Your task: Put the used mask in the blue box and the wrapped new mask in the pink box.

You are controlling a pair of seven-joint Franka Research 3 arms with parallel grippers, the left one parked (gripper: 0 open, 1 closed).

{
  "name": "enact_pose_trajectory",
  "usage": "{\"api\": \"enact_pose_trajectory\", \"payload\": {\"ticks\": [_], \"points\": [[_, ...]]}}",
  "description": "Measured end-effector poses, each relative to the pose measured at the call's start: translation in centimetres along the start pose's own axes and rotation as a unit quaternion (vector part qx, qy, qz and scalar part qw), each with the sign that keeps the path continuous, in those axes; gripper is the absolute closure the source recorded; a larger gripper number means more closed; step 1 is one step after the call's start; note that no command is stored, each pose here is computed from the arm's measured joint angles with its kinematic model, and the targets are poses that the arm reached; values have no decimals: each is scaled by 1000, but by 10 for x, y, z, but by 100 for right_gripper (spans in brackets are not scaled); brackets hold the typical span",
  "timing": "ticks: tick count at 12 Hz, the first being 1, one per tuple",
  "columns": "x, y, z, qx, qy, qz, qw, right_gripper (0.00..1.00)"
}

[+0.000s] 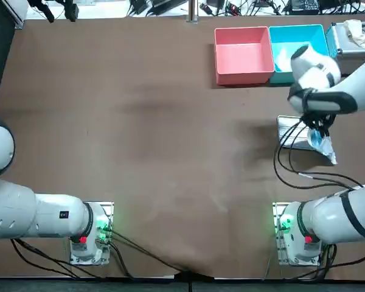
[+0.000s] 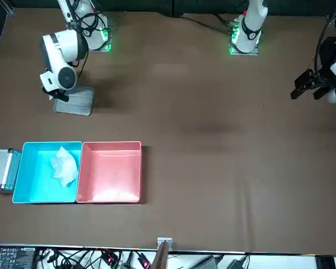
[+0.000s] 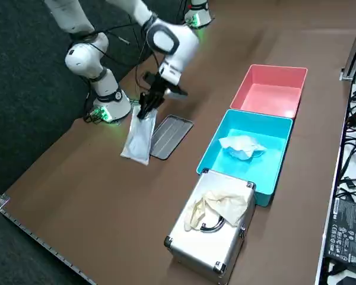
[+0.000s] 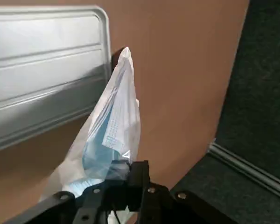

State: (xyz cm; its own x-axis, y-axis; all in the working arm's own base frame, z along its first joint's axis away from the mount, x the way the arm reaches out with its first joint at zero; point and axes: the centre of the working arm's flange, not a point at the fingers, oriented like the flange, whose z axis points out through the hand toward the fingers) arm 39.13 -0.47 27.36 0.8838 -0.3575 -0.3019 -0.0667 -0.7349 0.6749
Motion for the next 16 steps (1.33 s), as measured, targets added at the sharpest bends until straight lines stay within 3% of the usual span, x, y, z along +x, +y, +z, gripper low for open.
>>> {"api": "enact_pose_trajectory", "payload": {"ticks": [7,12,13,16], "points": [[5,71,-152,126,6,8,992,99],[21,96,-248,223,43,23,973,99],[37,88,-283,259,54,23,964,99],[65,64,-319,303,64,19,951,99]]}}
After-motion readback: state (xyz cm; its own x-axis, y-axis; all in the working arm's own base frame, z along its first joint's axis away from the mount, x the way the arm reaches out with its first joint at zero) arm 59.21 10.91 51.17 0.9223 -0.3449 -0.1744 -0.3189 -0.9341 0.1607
